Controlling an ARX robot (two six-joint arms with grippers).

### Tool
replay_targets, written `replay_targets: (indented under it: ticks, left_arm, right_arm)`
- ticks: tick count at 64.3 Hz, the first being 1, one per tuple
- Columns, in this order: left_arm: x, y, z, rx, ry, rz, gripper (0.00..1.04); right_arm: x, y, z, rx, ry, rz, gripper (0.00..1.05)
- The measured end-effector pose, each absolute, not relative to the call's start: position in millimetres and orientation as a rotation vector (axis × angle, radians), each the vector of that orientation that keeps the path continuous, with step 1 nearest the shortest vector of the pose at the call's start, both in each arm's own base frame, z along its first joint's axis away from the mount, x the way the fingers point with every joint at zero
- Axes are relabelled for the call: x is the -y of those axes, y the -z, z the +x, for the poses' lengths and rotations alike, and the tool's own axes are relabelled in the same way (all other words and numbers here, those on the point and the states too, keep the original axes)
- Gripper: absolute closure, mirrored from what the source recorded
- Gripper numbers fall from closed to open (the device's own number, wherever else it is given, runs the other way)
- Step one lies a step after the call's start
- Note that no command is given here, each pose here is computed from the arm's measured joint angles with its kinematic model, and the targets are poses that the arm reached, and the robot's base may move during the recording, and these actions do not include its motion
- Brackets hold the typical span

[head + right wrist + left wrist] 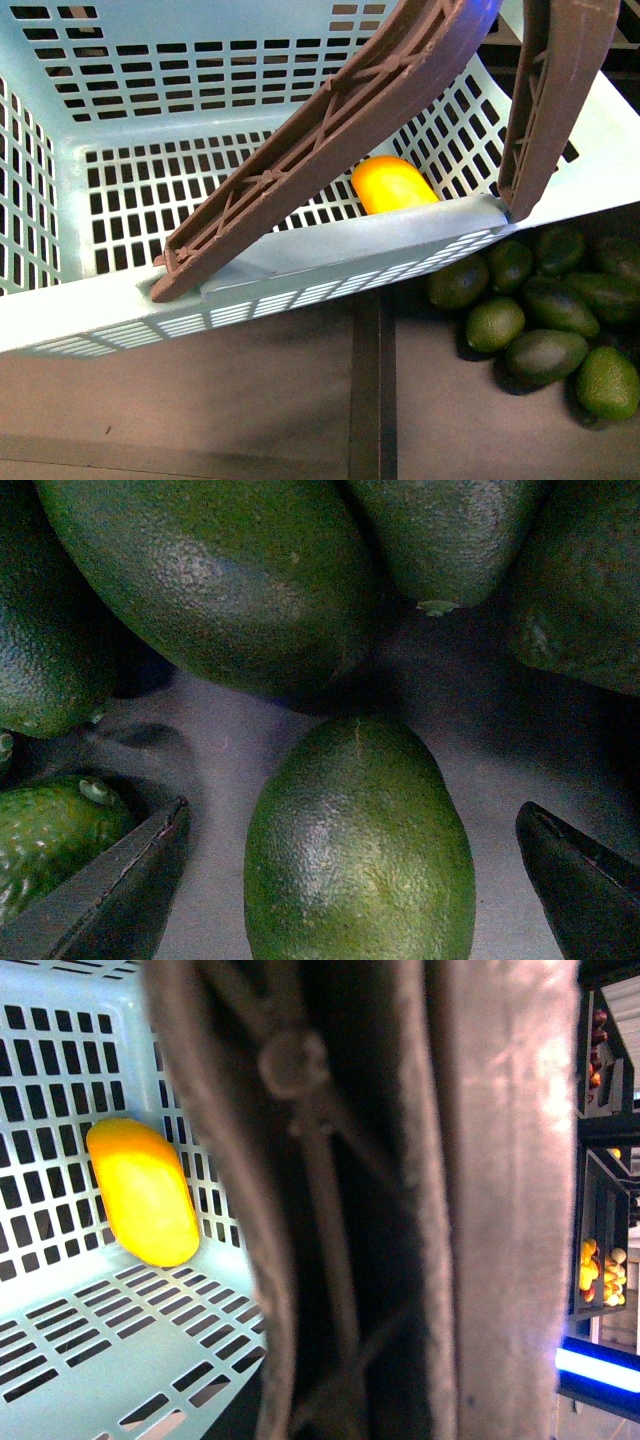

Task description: Pick mango and avocado into basket

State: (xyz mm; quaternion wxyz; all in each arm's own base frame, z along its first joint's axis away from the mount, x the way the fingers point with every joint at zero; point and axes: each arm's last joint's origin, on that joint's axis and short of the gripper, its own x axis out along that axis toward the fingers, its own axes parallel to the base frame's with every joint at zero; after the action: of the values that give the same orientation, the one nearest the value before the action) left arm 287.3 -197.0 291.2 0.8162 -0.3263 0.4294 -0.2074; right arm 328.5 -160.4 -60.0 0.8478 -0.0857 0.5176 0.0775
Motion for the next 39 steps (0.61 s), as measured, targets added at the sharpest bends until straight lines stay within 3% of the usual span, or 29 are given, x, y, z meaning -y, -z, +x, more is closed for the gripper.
replay_targets:
  ticks: [39]
  left_arm:
    - [197,-291,287,-0.915,0.442,-0.696,0.91]
  right_arm:
    - [154,74,333,-1.124,-0.163,-0.173,0.09]
